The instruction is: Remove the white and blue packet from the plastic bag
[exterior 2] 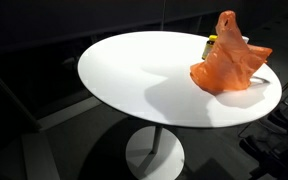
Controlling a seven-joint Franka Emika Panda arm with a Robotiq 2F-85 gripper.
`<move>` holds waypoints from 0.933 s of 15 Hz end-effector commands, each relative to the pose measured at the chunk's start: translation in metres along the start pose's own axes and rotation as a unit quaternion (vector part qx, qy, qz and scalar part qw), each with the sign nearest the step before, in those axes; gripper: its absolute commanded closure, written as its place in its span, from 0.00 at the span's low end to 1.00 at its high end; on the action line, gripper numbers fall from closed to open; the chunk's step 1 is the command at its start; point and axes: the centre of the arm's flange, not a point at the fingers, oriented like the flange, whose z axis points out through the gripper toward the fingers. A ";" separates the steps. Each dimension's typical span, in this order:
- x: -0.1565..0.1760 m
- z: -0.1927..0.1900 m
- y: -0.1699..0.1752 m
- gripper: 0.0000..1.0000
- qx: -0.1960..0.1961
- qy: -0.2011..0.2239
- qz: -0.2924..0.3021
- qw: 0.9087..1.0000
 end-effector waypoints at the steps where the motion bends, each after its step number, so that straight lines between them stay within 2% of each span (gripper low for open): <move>1: 0.012 0.021 0.011 0.00 -0.014 0.011 0.029 0.999; 3: 0.008 0.005 0.010 0.00 -0.016 0.018 0.020 0.999; 4: 0.009 0.017 0.009 0.00 -0.008 0.003 0.016 1.000; 8: 0.010 0.014 0.010 0.00 0.000 0.001 0.018 1.000; 14: 0.017 0.043 0.021 0.00 0.005 -0.001 0.044 0.999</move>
